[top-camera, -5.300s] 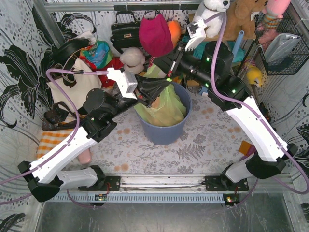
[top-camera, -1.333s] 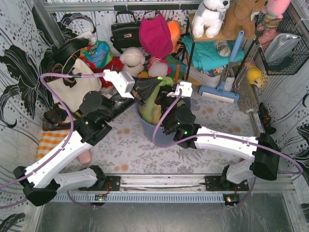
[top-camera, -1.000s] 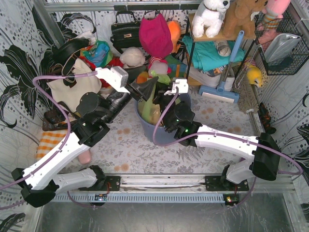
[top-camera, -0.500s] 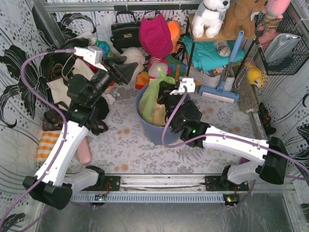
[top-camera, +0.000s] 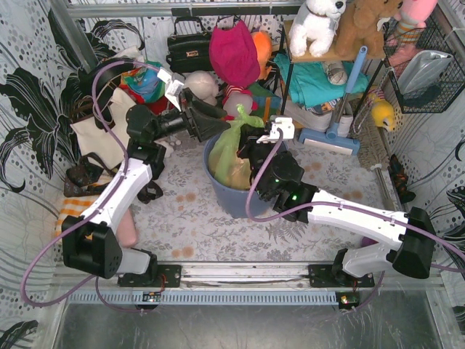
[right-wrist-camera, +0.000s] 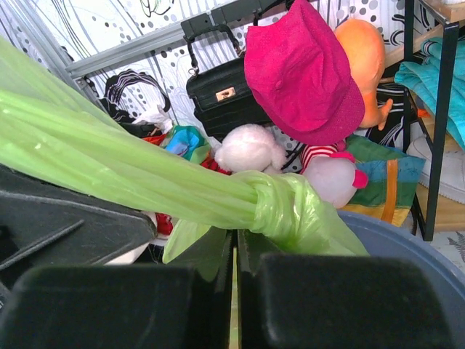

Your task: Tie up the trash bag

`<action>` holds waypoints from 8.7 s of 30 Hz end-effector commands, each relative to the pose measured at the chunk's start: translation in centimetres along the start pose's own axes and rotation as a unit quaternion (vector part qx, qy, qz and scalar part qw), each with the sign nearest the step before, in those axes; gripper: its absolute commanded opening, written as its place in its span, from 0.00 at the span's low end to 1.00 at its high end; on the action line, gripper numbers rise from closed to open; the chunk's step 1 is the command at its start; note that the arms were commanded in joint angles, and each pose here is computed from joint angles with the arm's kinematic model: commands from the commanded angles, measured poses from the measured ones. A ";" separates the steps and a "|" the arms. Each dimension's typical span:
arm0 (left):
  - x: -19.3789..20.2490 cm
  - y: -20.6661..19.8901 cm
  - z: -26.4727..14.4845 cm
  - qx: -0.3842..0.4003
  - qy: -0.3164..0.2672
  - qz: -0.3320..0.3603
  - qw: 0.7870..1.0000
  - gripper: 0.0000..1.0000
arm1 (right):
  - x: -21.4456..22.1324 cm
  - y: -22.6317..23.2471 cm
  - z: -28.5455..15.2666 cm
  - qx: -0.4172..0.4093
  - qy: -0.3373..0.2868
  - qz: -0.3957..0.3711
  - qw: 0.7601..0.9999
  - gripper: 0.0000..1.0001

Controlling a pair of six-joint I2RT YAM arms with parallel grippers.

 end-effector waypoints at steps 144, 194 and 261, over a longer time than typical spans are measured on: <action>-0.5 -4.0 -5.1 -0.270 -0.247 -0.626 0.689 0.50 | 0.3 5.5 0.6 -0.471 0.038 0.363 0.803 0.00; -2.4 -6.4 -3.3 -0.151 -0.260 -0.660 0.689 0.20 | 0.3 5.2 0.5 -0.468 0.035 0.360 0.807 0.00; -0.1 -6.4 -3.0 -0.194 -0.221 -0.588 0.754 0.60 | -0.6 5.2 0.1 -0.467 0.030 0.370 0.803 0.00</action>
Point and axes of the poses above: each gripper's point midway between its finger pads, its own z axis out along the fingers, its own y axis along the line the jaws close on, x = y × z, the point moved 4 cm from there along -z, back along the fingers, and after that the axes turned 14 degrees about z, right-handed, at the moved point
